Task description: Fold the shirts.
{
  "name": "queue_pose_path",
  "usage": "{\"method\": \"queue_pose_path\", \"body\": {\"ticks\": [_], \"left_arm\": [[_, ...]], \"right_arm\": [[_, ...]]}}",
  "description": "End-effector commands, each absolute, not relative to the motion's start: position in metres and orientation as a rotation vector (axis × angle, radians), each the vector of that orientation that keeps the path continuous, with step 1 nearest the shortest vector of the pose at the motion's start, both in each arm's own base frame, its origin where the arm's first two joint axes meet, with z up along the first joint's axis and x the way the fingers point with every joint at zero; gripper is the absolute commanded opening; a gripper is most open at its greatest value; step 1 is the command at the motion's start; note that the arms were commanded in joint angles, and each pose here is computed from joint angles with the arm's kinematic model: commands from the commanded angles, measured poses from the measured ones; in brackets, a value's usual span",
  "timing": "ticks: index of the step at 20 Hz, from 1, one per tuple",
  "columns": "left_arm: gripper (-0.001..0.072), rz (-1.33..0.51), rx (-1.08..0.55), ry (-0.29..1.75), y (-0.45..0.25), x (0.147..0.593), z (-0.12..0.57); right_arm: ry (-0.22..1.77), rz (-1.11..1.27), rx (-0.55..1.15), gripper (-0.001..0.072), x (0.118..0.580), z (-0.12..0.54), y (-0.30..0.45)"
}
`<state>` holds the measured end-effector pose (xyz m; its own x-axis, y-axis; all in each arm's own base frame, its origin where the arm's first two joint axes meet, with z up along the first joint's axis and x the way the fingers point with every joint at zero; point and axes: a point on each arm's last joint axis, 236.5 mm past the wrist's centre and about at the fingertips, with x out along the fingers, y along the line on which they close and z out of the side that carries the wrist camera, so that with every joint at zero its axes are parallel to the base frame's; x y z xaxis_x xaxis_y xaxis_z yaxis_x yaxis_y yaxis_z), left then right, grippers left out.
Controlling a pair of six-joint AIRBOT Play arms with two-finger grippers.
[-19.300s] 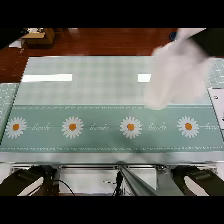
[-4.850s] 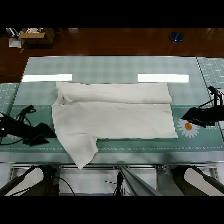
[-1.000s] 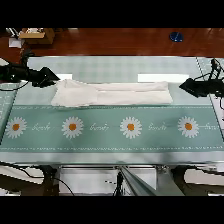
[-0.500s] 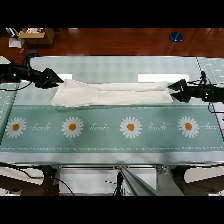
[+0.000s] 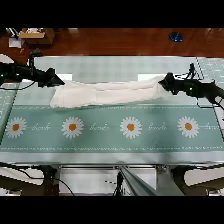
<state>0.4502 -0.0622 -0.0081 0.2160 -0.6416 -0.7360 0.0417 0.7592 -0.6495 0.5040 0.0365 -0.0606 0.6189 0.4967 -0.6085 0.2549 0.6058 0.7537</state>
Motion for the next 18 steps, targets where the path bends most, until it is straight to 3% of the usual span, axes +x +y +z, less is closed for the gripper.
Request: {"method": "queue_pose_path", "body": {"ticks": [1, 5, 12, 18], "left_arm": [[0.0019, -0.575, -0.588, 1.241, -0.081, 0.454, 0.003], [0.0019, -0.706, -0.648, 1.192, -0.133, 0.456, 0.027], [0.0019, -0.816, -0.541, 1.180, -0.255, 0.441, 0.027], [0.0019, -0.910, -0.471, 1.205, -0.347, 0.397, 0.024]], "right_arm": [[0.840, 0.222, 0.830, 0.0032, 0.504, -0.010, 0.035], [0.784, 0.274, 0.735, 0.0032, 0.484, 0.054, 0.041], [0.781, 0.282, 0.669, 0.0032, 0.432, 0.125, 0.050], [0.749, 0.238, 0.639, 0.0032, 0.386, 0.172, 0.051]]}}
